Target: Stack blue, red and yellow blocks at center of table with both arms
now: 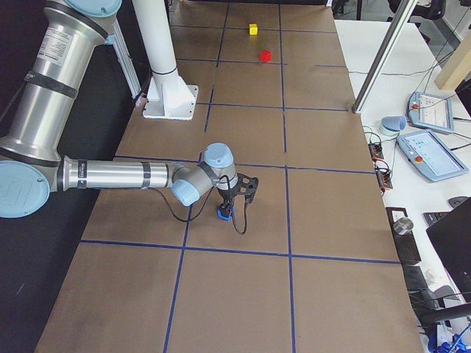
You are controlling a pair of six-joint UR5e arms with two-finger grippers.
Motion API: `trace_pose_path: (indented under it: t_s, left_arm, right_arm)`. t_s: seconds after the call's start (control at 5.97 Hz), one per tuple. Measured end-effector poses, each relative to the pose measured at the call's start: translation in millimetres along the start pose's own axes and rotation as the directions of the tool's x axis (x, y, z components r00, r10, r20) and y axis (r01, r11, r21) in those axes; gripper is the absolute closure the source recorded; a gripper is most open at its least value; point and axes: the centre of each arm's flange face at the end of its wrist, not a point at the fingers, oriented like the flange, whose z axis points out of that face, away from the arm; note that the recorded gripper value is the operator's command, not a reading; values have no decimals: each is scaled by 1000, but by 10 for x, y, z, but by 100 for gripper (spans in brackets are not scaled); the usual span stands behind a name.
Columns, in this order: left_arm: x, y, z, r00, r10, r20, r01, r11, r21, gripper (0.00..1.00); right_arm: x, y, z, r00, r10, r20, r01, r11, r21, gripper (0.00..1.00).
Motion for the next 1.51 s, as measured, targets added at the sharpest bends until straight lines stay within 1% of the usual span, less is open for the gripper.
trace_pose_path:
  t_s: [0.17,0.67,1.17,1.34,1.51]
  left_arm:
    - [1,0,1,1000,0,0,0,1000,0,0]
    - [-3,4,8,1000,-2,0,2,1000,-2,0]
    - [-16,17,23,1000,-6,-1,6,1000,-6,0]
    - [-19,21,26,1000,-7,-1,7,1000,-7,0]
    - [-20,23,27,1000,-8,-1,8,1000,-8,0]
  right_arm:
    - [-19,84,86,1000,-11,-16,11,1000,1,0]
    - [22,264,352,997,-46,-61,43,998,-44,0]
    - [-41,362,554,993,-88,-74,82,993,-84,1]
    - [-95,355,610,993,-97,-71,91,992,-88,12]
    - [-118,328,639,992,-97,-77,92,993,-71,35]
